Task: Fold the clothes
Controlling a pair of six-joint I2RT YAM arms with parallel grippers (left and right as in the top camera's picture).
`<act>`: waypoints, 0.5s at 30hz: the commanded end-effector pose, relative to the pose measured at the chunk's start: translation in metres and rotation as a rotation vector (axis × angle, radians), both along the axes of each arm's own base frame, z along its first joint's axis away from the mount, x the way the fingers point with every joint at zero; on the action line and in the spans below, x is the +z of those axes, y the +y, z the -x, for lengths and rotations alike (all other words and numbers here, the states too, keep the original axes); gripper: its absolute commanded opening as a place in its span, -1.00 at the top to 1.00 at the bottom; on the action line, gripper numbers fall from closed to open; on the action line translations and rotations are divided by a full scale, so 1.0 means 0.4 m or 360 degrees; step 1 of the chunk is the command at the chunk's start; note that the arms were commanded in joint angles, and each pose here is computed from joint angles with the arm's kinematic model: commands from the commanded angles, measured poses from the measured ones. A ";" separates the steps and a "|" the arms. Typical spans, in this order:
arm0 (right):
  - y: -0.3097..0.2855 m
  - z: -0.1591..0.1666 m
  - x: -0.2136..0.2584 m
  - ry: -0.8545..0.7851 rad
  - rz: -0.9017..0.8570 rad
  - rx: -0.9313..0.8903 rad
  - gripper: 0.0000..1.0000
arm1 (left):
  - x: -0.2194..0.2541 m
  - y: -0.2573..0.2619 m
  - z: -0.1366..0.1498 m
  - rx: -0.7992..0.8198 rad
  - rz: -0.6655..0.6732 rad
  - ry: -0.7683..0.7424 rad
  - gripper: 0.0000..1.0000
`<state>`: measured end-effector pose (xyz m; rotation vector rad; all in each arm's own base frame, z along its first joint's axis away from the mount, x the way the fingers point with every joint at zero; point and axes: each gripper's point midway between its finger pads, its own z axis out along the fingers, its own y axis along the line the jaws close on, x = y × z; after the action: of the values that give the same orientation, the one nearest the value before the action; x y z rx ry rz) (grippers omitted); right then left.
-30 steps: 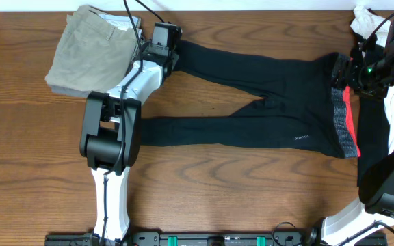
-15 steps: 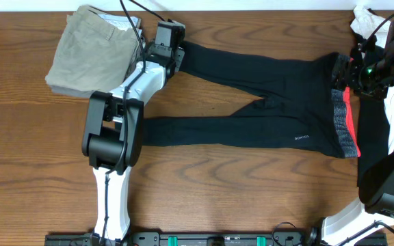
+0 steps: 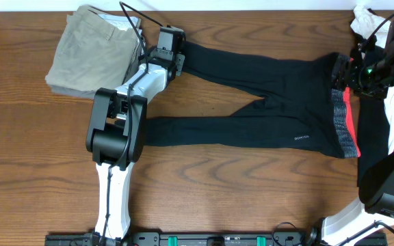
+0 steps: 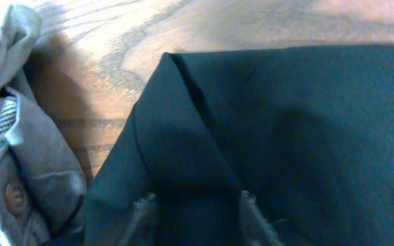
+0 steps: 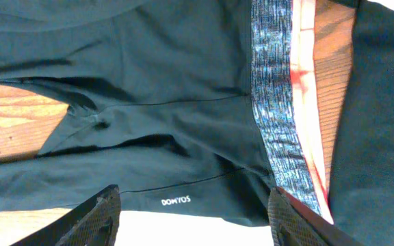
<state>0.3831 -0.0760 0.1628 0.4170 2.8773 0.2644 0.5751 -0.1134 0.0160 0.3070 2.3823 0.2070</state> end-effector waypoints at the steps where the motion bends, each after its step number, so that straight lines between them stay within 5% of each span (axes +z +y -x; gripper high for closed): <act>1: 0.013 -0.012 0.023 -0.0049 0.0008 0.0035 -0.34 | 0.000 0.000 0.000 0.0005 0.0007 0.0008 0.37; 8: 0.013 -0.013 0.024 -0.0053 0.0009 0.0034 -0.34 | 0.005 0.001 0.000 0.0019 0.0018 0.0005 0.85; 15: 0.012 -0.015 0.024 -0.0058 0.0010 0.0034 -0.35 | 0.091 0.044 -0.015 0.0121 -0.0077 -0.0110 0.88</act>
<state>0.3840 -0.0763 0.1630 0.4159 2.8738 0.2633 0.5733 -0.1081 0.0159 0.2837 2.3918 0.2377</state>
